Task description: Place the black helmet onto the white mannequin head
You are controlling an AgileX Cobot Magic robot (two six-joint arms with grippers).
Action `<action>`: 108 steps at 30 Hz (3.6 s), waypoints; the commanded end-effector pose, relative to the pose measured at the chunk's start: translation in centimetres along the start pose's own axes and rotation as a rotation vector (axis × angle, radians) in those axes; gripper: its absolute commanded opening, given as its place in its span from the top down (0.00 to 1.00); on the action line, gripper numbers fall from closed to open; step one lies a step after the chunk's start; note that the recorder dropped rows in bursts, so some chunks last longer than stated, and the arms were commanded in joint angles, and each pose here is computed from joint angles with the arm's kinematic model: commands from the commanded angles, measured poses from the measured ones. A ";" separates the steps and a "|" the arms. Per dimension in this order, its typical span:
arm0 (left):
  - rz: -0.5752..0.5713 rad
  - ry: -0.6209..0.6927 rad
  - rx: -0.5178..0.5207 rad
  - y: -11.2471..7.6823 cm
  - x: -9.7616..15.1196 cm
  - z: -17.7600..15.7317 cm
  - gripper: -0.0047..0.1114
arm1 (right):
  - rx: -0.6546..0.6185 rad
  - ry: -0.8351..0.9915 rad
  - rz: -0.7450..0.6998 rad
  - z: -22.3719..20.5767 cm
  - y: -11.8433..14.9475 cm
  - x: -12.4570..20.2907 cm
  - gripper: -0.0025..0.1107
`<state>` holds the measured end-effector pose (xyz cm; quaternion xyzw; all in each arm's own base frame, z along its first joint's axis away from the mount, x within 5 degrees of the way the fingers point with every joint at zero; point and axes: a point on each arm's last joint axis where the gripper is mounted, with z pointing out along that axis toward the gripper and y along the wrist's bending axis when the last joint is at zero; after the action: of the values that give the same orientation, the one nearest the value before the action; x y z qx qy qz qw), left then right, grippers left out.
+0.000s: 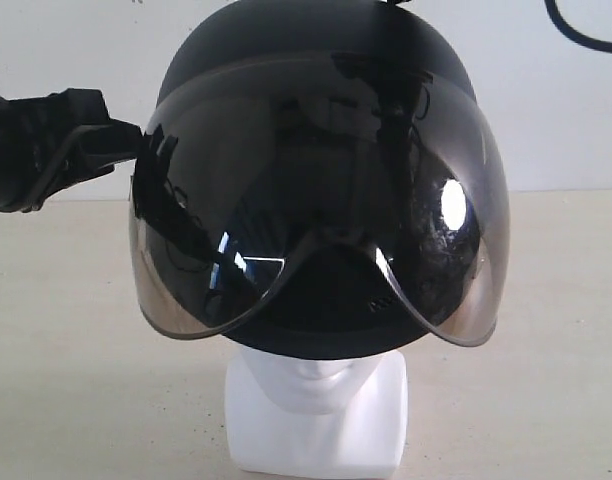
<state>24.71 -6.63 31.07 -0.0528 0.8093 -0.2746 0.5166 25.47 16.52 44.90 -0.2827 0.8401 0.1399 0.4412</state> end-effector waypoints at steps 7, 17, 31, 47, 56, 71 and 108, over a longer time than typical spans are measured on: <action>0.109 -0.124 0.000 -1.2 -1.6 -3.4 0.60 | -0.016 0.059 0.002 0.4 0.1 0.6 0.98; 0.139 -0.214 0.083 -2.9 -2.4 -6.9 0.61 | 0.001 -0.101 -0.002 -1.7 0.1 -0.7 0.98; 0.211 -0.191 0.206 -4.6 -2.9 -7.5 0.61 | 0.215 -0.285 -0.032 -8.9 -1.3 -1.2 0.98; 0.384 -0.317 0.469 -11.0 -10.6 -9.1 0.92 | 0.218 -0.126 -0.119 -18.3 -0.5 3.9 0.98; 0.370 -0.118 0.646 -12.3 -13.1 -2.1 0.92 | 0.172 -0.106 -0.244 -19.3 0.1 4.6 0.98; 0.520 0.166 0.748 -16.2 -9.6 4.5 0.92 | -0.076 -0.033 -0.465 -16.4 2.2 7.3 0.98; 0.748 0.268 0.540 -12.4 -8.8 7.3 0.92 | -0.233 -0.209 -0.574 -6.7 3.2 3.9 0.98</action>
<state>32.78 -16.73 42.64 0.3994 0.7247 -0.2778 0.4880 16.99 14.29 45.46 -0.5450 0.6585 0.1362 0.5008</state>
